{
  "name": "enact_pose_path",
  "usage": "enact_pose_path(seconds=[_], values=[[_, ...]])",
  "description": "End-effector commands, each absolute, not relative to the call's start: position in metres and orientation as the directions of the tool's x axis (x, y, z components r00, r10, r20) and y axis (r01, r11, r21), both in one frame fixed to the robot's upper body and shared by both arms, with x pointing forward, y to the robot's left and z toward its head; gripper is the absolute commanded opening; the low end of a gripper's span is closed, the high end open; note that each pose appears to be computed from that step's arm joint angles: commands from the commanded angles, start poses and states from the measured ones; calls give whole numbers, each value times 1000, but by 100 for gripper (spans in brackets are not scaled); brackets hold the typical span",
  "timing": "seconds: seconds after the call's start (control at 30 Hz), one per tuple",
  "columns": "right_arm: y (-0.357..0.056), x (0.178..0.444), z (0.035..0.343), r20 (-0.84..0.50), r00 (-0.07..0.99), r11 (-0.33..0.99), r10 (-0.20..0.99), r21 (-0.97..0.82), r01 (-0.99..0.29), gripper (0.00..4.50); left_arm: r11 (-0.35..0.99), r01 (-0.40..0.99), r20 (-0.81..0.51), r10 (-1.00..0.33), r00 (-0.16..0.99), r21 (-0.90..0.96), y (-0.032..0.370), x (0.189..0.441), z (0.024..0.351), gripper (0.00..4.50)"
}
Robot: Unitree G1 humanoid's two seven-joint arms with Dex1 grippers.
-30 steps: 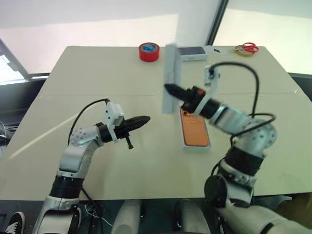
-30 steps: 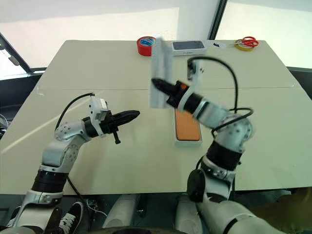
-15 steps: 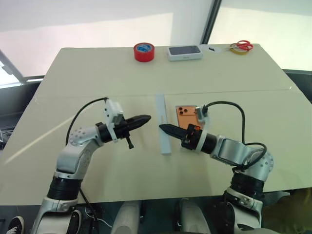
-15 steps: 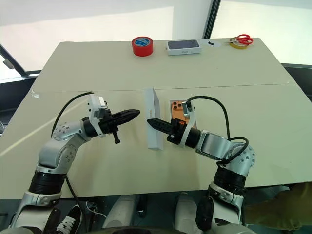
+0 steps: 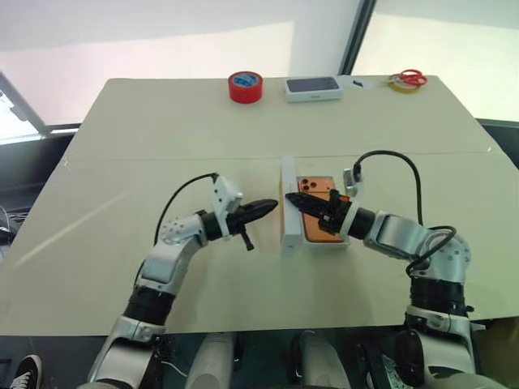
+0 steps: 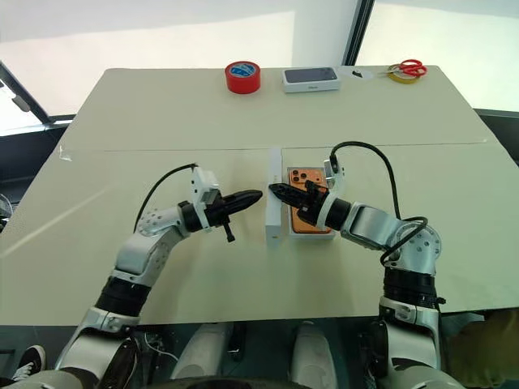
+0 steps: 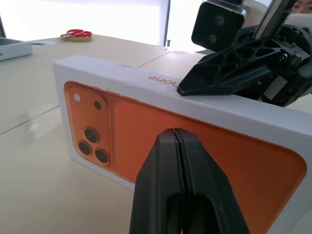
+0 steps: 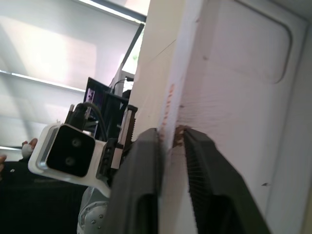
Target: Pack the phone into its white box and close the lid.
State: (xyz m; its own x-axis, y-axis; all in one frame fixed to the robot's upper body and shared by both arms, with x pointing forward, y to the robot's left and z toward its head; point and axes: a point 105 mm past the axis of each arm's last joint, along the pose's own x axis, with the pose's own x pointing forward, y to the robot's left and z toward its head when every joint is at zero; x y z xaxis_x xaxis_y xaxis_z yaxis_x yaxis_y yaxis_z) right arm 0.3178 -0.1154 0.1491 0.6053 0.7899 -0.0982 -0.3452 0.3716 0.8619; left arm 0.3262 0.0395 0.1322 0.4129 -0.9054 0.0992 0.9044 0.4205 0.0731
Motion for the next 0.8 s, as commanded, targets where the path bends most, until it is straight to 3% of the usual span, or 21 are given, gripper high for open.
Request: enact_pose_path(seconds=[0.03,0.27,0.33,0.43,0.57,0.63,0.8], values=[[-141,320,156,-104,638,437,763,810,-390,285,398,912,145,-913,382,103,20,328,144,0],[-200,338,174,-139,749,665,648,583,-467,285,349,931,160,-930,330,110,-6,324,148,0],[-208,347,177,-128,801,762,584,426,-488,285,356,925,143,-930,338,131,0,324,147,0],[-207,348,174,-110,825,813,554,288,-507,200,362,924,96,-931,352,125,15,325,140,0],[-203,344,164,-129,840,844,527,-39,-535,3,351,917,-74,-926,370,186,36,325,115,0],[-202,344,161,-135,849,831,511,-176,-528,3,355,917,-102,-921,377,183,44,327,111,0],[-196,342,153,-155,842,795,517,-279,-539,3,359,919,-163,-909,384,162,34,334,97,0]])
